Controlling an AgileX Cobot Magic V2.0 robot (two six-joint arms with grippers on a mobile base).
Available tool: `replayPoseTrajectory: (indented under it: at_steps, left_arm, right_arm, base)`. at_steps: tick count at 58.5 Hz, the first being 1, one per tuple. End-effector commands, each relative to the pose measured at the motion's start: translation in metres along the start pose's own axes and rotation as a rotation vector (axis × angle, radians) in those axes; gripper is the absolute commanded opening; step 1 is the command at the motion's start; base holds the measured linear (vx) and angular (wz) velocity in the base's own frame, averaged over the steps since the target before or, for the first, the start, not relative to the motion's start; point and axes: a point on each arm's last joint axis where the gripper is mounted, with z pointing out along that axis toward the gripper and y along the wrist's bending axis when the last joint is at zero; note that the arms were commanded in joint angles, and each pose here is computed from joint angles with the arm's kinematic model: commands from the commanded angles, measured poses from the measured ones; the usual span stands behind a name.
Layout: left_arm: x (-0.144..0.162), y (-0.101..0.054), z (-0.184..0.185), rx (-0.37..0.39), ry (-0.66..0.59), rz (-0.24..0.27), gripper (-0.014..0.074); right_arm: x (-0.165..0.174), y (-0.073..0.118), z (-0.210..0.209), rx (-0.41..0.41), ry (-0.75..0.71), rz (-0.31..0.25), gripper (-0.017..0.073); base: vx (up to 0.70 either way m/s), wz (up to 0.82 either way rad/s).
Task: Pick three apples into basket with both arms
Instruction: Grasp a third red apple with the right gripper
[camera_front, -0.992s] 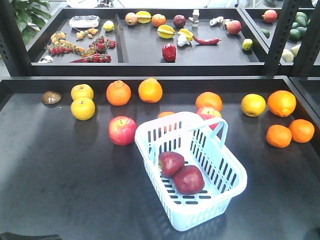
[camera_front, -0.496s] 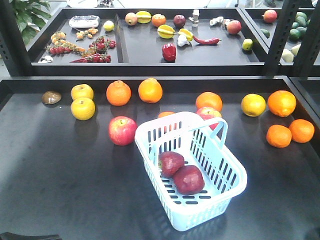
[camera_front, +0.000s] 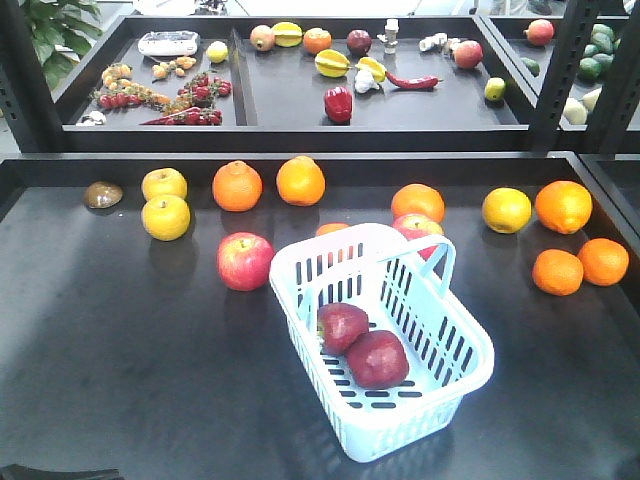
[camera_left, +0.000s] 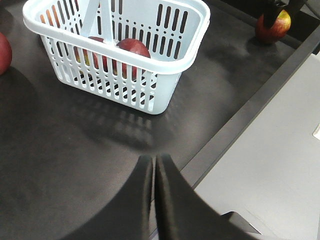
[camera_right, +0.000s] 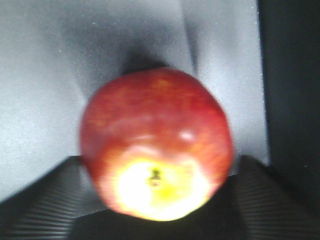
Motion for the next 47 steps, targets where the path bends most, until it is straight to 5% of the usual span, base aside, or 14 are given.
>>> replayPoseTrajectory:
  at_steps: [1,16,27,47]
  left_arm:
    - [-0.012,0.000,-0.003,-0.007,-0.073,-0.021,-0.0006]
    - [-0.012,0.000,-0.003,-0.007,-0.073,-0.021,-0.0006]
    - [-0.012,0.000,-0.003,-0.007,-0.073,-0.021,-0.0006]
    - [-0.012,0.000,-0.003,-0.007,-0.073,-0.021,-0.0006]
  right_arm:
    - [-0.001,-0.006,-0.022,0.024,-0.068,0.002,0.0359]
    - [0.005,-0.003,-0.055,-0.003,-0.192,-0.021,-0.0017]
    - [0.011,0.010,-0.085,-0.104,-0.322,-0.043,-0.0007]
    - [0.048,0.081,-0.160,-0.167,-0.534,-0.288,-0.0005]
  base:
    - [0.00,0.00]
    - [0.00,0.00]
    - [0.00,0.00]
    - [0.00,0.00]
